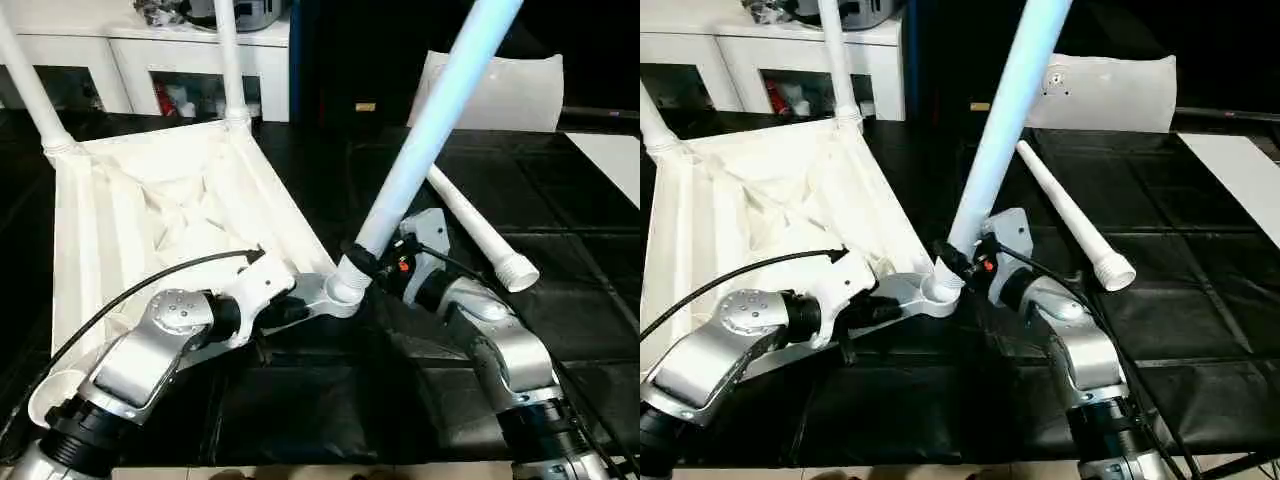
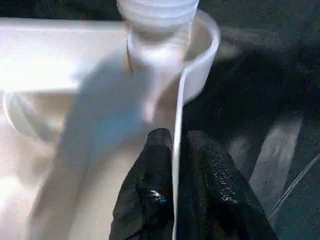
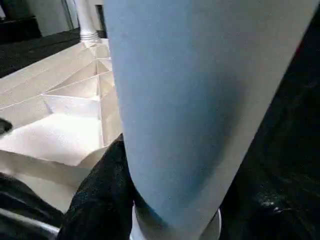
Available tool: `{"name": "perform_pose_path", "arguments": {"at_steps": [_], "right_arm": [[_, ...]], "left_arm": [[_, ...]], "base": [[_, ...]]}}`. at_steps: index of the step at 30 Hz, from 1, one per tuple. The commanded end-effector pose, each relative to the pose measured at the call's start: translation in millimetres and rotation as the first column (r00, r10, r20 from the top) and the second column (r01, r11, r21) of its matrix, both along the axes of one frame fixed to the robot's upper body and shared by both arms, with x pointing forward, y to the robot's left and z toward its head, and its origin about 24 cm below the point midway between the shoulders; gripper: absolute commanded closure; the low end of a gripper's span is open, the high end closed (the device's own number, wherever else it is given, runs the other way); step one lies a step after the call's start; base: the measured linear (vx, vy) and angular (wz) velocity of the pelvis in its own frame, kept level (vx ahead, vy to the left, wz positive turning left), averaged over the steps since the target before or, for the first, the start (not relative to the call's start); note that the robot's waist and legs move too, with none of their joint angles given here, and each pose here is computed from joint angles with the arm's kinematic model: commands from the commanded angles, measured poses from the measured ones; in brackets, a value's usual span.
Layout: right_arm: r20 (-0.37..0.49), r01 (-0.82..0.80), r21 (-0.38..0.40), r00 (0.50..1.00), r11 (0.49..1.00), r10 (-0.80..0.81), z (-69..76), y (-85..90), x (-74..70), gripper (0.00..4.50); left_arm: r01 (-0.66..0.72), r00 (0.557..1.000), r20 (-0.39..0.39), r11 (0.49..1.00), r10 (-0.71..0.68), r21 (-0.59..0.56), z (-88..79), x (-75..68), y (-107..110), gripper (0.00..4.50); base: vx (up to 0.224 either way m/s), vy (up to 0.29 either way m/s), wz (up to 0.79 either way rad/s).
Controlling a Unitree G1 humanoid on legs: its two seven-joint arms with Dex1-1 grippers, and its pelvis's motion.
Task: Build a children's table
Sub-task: Insert table leg to table base
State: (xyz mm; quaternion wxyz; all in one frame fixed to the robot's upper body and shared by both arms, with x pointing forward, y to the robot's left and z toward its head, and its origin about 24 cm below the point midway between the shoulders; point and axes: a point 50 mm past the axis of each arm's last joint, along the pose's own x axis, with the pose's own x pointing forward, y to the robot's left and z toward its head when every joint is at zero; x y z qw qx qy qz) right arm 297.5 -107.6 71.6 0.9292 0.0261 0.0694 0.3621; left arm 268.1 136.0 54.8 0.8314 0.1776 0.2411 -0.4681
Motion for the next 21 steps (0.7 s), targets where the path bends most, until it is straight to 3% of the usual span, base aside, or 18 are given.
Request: {"name": "perform_pose_path", "arguments": {"at_steps": [1,6,13,17,21], "right_arm": [[0.01,-0.016,-0.008,1.0,1.0,0.016,4.4,1.6,0.3,2.61],[0.009,-0.017,-0.01,1.0,1.0,0.018,4.3,1.0,0.3,2.61],[0.008,-0.023,-0.013,1.0,1.0,0.023,4.6,1.1,0.5,2.61],[0.007,-0.037,-0.016,0.999,0.999,0.037,5.0,2.5,0.2,2.61],[-0.004,-0.09,-0.025,0.996,0.996,0.09,6.7,6.0,-2.0,2.61]], "left_arm": [[-0.007,1.0,-0.013,0.999,0.007,0.039,-6.1,-0.6,2.6,3.59],[0.003,1.0,-0.016,0.999,-0.002,0.036,-7.0,-0.7,3.4,3.49],[0.02,1.0,-0.012,0.999,-0.02,-0.033,-4.2,-0.3,-1.3,4.07],[0.036,0.999,-0.038,0.999,-0.035,0.01,-10.5,-1.0,2.5,4.45],[0.057,0.997,-0.052,0.996,-0.054,0.062,-15.0,1.0,10.3,4.5]], "base": [[0.0,0.0,0.0],[0.0,0.0,0.0],[0.0,0.0,0.0],[0.0,0.0,0.0],[0.0,0.0,0.0]]}}
